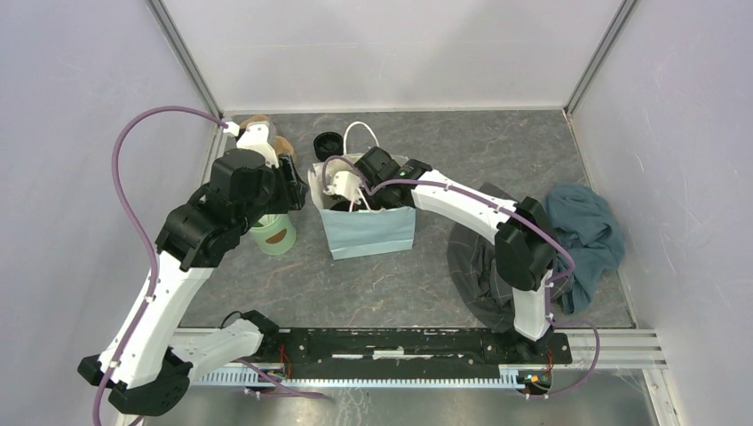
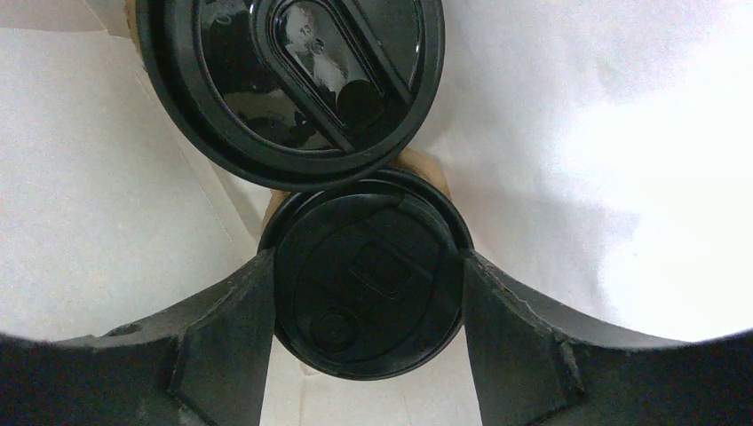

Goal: Pack the takeout coffee

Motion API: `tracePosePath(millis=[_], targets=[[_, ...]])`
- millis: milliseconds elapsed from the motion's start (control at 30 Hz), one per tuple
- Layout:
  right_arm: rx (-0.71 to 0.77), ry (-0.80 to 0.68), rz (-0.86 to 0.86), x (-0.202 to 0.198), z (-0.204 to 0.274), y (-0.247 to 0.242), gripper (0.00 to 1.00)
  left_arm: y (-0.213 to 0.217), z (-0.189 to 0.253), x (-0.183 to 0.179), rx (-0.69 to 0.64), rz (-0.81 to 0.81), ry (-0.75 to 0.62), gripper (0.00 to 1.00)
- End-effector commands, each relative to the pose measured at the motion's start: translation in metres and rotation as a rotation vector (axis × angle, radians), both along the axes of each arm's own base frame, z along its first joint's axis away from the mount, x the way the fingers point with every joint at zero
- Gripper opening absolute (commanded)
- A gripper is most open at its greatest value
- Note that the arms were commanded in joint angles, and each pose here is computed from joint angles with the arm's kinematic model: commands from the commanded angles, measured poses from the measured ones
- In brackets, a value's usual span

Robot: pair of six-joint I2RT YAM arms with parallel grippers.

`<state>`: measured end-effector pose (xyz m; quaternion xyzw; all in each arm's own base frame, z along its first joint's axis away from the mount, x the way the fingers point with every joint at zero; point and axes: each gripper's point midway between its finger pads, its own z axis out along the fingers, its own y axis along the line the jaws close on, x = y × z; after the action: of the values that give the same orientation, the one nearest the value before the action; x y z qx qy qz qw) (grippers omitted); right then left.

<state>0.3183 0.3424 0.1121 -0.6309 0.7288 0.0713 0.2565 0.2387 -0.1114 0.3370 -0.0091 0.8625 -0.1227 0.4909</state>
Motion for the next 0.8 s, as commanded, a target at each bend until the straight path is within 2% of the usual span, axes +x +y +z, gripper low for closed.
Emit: tracePosePath(millis=[0,167,333,467,767], targets=[[-0.053,-0.001,-0.072,0.005,-0.003,-0.018,0.59,-0.01,0.018,0.004,-0.118,0.017,-0.054,0.56],[-0.007,-0.029,-0.102,0.005,0.022,-0.02,0.77,-0.014,0.018,0.006,-0.141,0.014,-0.049,0.56],[0.025,-0.044,-0.116,0.003,0.04,-0.02,0.86,-0.016,0.016,0.003,-0.179,0.026,-0.041,0.56],[0.06,-0.038,-0.123,0.002,0.05,-0.017,0.98,-0.014,0.015,-0.001,-0.191,0.032,-0.038,0.56],[0.137,-0.041,-0.164,0.0,0.088,-0.011,0.98,-0.013,0.017,-0.005,-0.198,0.032,-0.027,0.56]])
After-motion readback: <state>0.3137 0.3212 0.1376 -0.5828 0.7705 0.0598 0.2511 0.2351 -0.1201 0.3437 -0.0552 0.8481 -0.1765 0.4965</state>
